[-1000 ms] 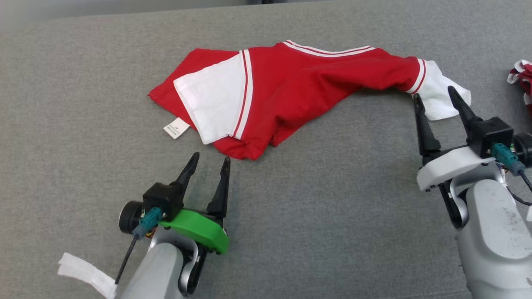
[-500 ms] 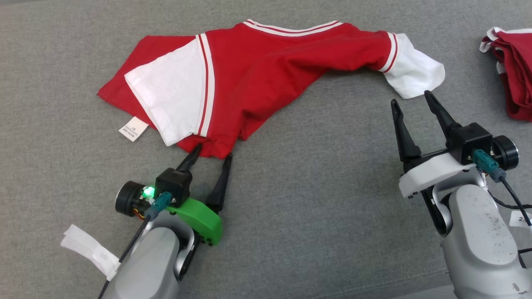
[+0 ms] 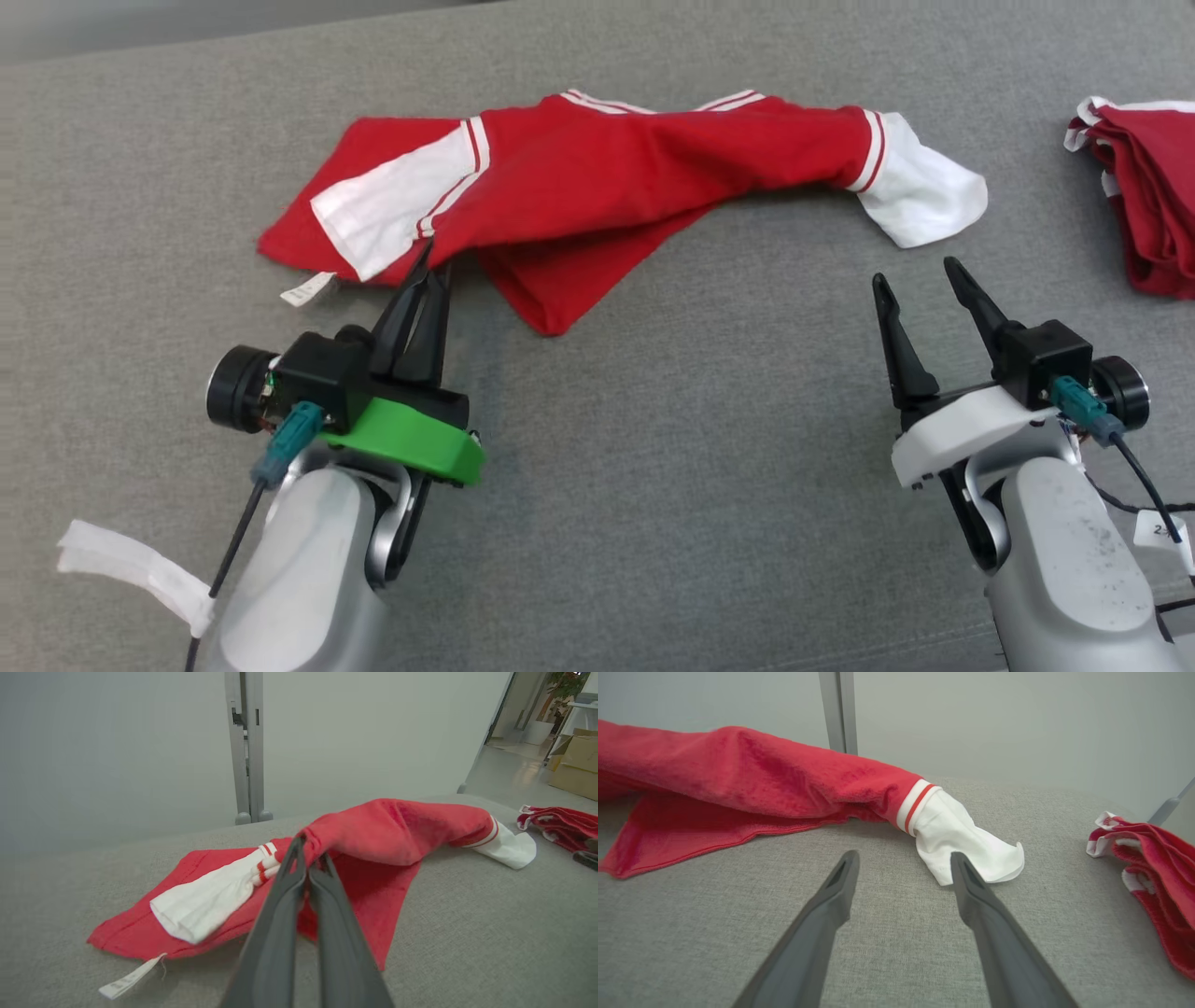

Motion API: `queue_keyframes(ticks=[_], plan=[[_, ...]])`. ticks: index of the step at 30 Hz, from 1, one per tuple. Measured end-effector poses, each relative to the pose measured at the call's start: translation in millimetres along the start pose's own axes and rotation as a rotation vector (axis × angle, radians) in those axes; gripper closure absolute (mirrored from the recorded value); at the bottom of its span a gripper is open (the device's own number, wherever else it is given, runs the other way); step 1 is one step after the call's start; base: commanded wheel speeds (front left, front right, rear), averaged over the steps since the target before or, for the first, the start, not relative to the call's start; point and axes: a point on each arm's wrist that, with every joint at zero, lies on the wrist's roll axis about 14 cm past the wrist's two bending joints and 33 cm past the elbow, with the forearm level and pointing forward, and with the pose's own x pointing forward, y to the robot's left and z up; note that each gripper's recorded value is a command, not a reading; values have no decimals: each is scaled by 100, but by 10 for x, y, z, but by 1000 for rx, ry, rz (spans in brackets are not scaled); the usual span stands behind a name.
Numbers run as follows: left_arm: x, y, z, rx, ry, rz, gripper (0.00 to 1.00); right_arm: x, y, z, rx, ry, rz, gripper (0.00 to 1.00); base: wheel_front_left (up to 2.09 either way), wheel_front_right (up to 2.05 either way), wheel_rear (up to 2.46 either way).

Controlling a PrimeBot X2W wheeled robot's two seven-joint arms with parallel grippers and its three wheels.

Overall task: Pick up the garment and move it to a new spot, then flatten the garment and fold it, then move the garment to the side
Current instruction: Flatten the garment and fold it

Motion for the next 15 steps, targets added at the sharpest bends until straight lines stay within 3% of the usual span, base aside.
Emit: queue_keyframes(ticks=[7,15], plan=[[-119,97,784,102,-198,34,100,-58,162,137,30,-32,35,0,0,0,0],[-131,349,895,189,-186,59,100,-40,303,213,50,-54,70,0,0,0,0]])
